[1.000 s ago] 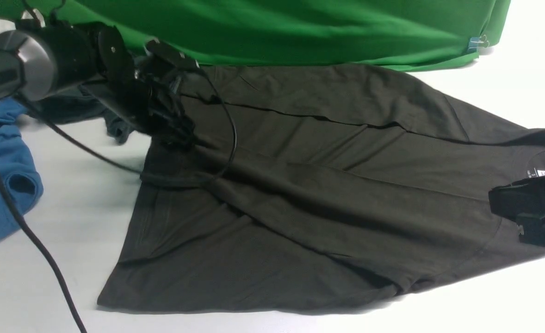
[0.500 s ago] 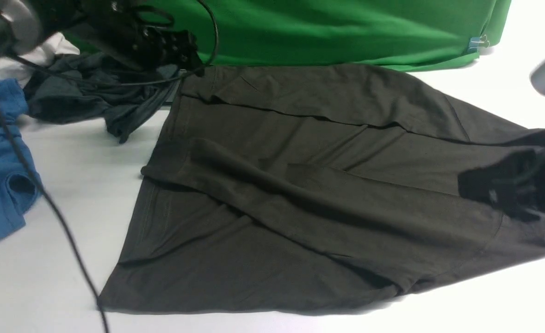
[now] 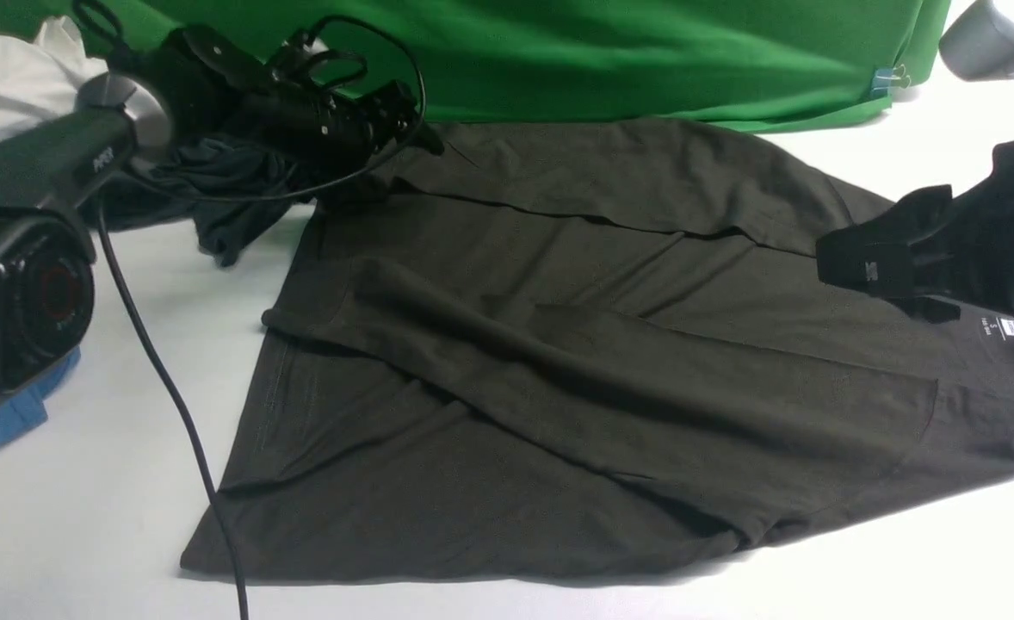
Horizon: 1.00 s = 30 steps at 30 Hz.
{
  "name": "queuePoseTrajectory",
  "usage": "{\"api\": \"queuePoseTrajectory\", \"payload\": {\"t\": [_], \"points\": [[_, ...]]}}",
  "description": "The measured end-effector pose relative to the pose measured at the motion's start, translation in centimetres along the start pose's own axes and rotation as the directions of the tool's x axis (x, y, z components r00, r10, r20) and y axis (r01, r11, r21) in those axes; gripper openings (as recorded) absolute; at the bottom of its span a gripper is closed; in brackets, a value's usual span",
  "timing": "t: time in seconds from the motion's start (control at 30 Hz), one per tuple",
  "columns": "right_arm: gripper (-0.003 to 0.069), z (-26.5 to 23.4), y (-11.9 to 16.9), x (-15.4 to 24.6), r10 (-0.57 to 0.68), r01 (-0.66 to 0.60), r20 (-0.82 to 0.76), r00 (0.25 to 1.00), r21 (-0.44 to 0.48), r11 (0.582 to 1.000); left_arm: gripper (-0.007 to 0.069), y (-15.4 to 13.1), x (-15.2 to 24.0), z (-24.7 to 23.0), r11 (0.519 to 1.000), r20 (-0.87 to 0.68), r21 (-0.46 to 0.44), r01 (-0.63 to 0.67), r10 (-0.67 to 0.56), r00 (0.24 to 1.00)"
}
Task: Fold a long-sleeved shirt on a white desktop.
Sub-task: 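Grab the top left corner of the dark shirt with the left gripper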
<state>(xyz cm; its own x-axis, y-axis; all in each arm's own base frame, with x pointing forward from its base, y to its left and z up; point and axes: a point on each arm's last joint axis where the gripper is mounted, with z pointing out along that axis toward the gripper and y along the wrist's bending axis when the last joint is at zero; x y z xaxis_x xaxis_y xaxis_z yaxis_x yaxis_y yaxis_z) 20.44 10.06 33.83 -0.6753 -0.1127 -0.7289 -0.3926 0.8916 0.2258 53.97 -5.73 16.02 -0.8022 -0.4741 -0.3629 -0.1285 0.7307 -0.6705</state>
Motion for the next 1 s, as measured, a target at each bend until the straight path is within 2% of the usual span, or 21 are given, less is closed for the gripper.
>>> {"api": "queuePoseTrajectory", "payload": {"t": [0.17, 0.37, 0.6, 0.8, 0.87, 0.9, 1.0], "points": [[0.024, 0.0, 0.0, 0.0, -0.002, 0.002, 0.0, 1.0, 0.0, 1.0, 0.0621, 0.8, 0.3, 1.3, 0.997, 0.006, 0.032, 0.072, -0.072, 0.997], [0.024, 0.0, 0.0, 0.0, -0.002, 0.002, 0.003, 1.0, 0.0, 1.0, 0.0547, 1.0, 0.4, 1.4, 0.998, -0.001, 0.033, 0.054, -0.054, 0.999], [0.024, 0.0, 0.0, 0.0, -0.002, 0.002, 0.005, 1.0, 0.0, 1.0, 0.0467, 1.1, -0.2, 1.4, 0.998, 0.064, 0.024, 0.055, -0.056, 0.996], [0.024, 0.0, 0.0, -0.1, -0.003, 0.003, 0.007, 1.0, 0.0, 1.0, 0.0349, 1.1, -0.5, 1.4, 0.997, 0.101, 0.031, 0.068, -0.071, 0.992], [0.024, 0.0, 0.0, -0.1, -0.003, 0.003, 0.007, 1.0, 0.0, 1.0, 0.0279, 1.1, -0.5, 1.4, 0.997, 0.101, 0.03, 0.067, -0.07, 0.992], [0.024, 0.0, 0.0, -0.1, -0.003, 0.003, 0.007, 1.0, 0.0, 1.0, 0.0279, 1.1, -0.5, 1.4, 0.997, 0.101, 0.03, 0.067, -0.07, 0.992], [0.024, 0.0, 0.0, -0.1, -0.003, 0.003, 0.016, 1.0, 0.001, 1.0, 0.0177, 1.4, -0.4, 1.7, 0.997, 0.099, 0.024, 0.07, -0.072, 0.993]]}}
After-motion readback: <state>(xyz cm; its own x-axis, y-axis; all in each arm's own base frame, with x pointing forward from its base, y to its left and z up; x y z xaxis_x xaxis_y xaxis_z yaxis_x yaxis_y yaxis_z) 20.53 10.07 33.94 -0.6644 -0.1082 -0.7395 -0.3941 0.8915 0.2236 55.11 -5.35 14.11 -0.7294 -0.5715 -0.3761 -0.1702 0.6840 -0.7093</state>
